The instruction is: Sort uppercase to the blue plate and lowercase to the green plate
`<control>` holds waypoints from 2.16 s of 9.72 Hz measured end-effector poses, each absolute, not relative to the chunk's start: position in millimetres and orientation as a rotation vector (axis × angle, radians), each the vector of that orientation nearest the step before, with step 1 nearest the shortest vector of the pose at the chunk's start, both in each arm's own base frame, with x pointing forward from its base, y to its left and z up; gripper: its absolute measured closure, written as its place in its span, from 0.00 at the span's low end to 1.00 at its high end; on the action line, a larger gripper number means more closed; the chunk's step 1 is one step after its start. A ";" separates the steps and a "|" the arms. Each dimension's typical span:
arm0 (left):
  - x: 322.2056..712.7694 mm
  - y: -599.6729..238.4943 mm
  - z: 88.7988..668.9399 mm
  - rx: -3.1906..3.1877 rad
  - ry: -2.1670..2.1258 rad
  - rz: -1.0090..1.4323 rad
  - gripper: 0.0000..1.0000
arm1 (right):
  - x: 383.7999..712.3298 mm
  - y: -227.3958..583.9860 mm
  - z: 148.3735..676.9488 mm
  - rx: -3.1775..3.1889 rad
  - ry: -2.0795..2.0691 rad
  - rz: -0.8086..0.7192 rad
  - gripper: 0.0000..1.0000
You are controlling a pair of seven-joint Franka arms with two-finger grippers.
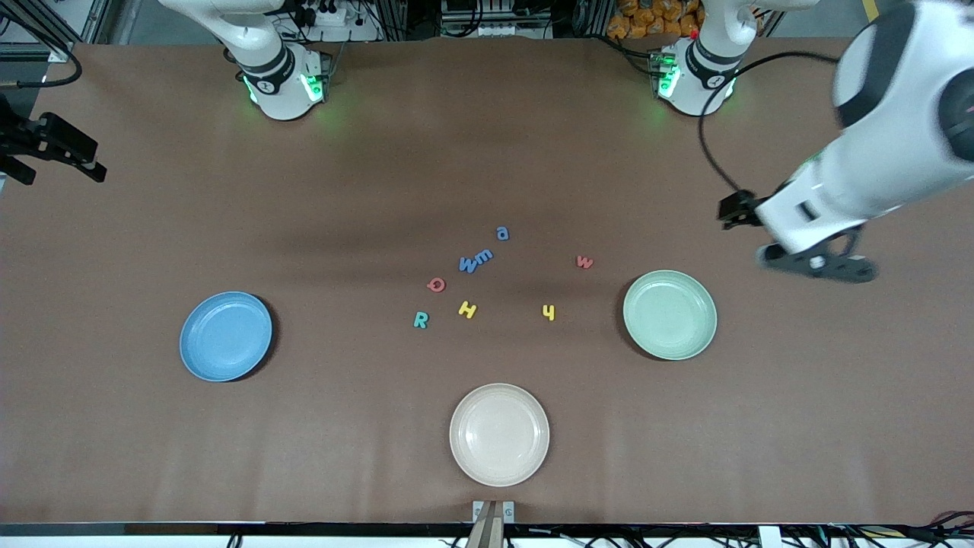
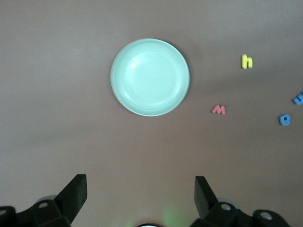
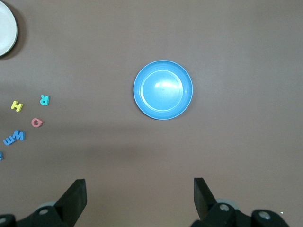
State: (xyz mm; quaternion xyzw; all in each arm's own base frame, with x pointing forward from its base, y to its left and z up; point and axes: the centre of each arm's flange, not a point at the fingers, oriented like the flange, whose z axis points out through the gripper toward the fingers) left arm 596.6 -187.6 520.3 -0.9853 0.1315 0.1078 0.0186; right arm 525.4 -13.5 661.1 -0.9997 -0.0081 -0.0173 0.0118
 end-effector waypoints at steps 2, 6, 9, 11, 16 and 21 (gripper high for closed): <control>611.8 -222.0 460.1 -3.040 0.474 0.371 0.00 | 531.9 -7.0 640.0 -3.117 -0.044 -0.048 0.00; 605.4 -317.8 347.1 -3.059 0.396 0.424 0.00 | 547.4 34.9 571.7 -3.114 -0.121 -0.043 0.00; 594.8 -341.1 271.8 -3.066 0.384 0.471 0.00 | 571.0 85.4 510.3 -3.117 -0.068 0.003 0.00; 579.3 -339.7 225.1 -3.072 0.376 0.446 0.00 | 588.7 117.8 465.9 -3.119 -0.010 0.001 0.00; 544.3 -344.4 193.2 -3.057 0.326 0.449 0.00 | 607.2 217.9 353.9 -3.099 0.218 -0.053 0.00; 512.3 -328.1 180.9 -3.070 0.327 0.395 0.00 | 636.0 266.6 298.7 -3.090 0.377 -0.040 0.00</control>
